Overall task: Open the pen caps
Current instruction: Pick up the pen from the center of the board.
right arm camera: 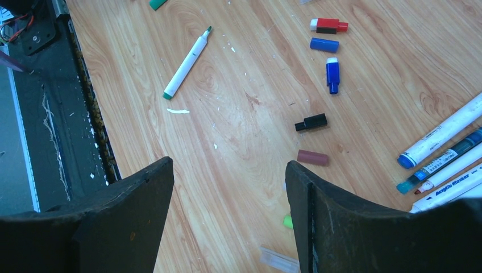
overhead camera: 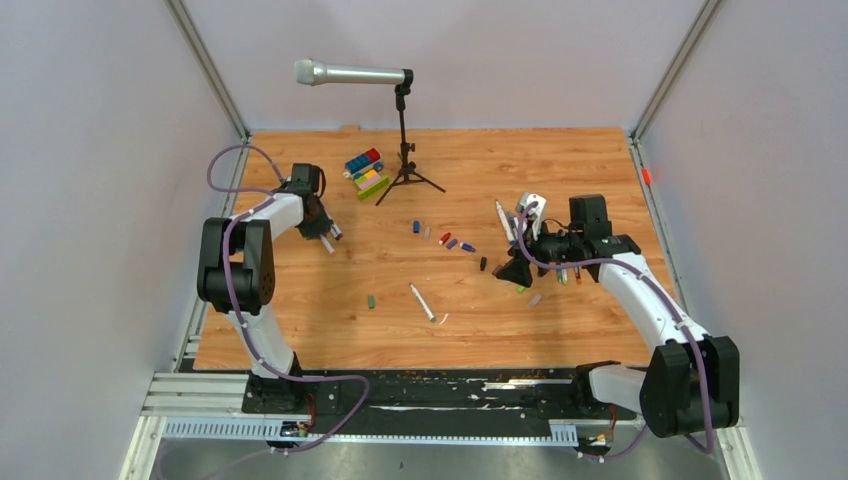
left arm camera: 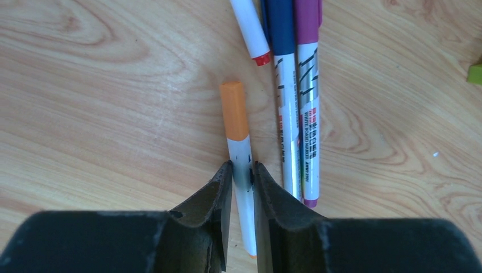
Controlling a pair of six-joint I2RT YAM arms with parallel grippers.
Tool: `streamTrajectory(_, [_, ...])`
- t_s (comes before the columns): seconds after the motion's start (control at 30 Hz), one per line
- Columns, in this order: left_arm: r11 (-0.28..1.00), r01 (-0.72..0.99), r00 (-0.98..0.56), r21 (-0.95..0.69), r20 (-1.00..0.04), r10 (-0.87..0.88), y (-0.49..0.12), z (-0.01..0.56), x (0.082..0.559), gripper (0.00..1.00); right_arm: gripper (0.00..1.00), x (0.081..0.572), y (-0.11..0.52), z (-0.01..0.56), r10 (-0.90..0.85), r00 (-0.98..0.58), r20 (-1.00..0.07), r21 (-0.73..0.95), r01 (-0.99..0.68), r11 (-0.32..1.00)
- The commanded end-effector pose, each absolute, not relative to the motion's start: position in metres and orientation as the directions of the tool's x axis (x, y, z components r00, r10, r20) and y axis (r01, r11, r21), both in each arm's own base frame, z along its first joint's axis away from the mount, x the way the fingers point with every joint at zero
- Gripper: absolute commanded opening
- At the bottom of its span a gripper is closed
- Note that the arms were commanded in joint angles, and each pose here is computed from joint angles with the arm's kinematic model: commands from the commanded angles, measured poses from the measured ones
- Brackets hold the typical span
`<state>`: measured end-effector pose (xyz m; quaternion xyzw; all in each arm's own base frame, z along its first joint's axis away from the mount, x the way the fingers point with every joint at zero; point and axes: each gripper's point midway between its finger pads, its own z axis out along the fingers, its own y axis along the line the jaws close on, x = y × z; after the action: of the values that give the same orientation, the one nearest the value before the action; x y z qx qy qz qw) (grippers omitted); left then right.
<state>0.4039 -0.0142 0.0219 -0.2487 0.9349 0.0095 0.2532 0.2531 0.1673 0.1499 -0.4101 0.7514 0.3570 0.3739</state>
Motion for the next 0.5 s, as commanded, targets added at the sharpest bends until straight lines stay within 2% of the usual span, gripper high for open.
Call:
streamTrajectory(0.0, [0.881, -0.473, -0.809, 0.012, -0.403, -0.428, 0.000, 0.008, 0.376, 0.25, 0.72, 0.258, 0.170, 0.169, -0.333, -0.321, -0.887, 0.186, -0.907, 0.378])
streamTrajectory(0.1, [0.884, -0.467, -0.817, 0.029, -0.396, -0.419, 0.002, 0.006, 0.371, 0.18, 0.72, 0.258, 0.170, 0.170, -0.329, -0.320, -0.888, 0.187, -0.907, 0.377])
streamTrajectory(0.23, [0.885, -0.466, -0.810, 0.018, -0.412, -0.418, 0.003, 0.010, 0.368, 0.02, 0.72, 0.257, 0.169, 0.171, -0.324, -0.320, -0.890, 0.188, -0.907, 0.377])
streamTrajectory(0.47, [0.902, -0.410, -0.726, -0.133, -0.552, -0.411, -0.009, 0.067, 0.365, 0.00, 0.72, 0.248, 0.174, 0.178, -0.298, -0.300, -0.906, 0.200, -0.925, 0.324])
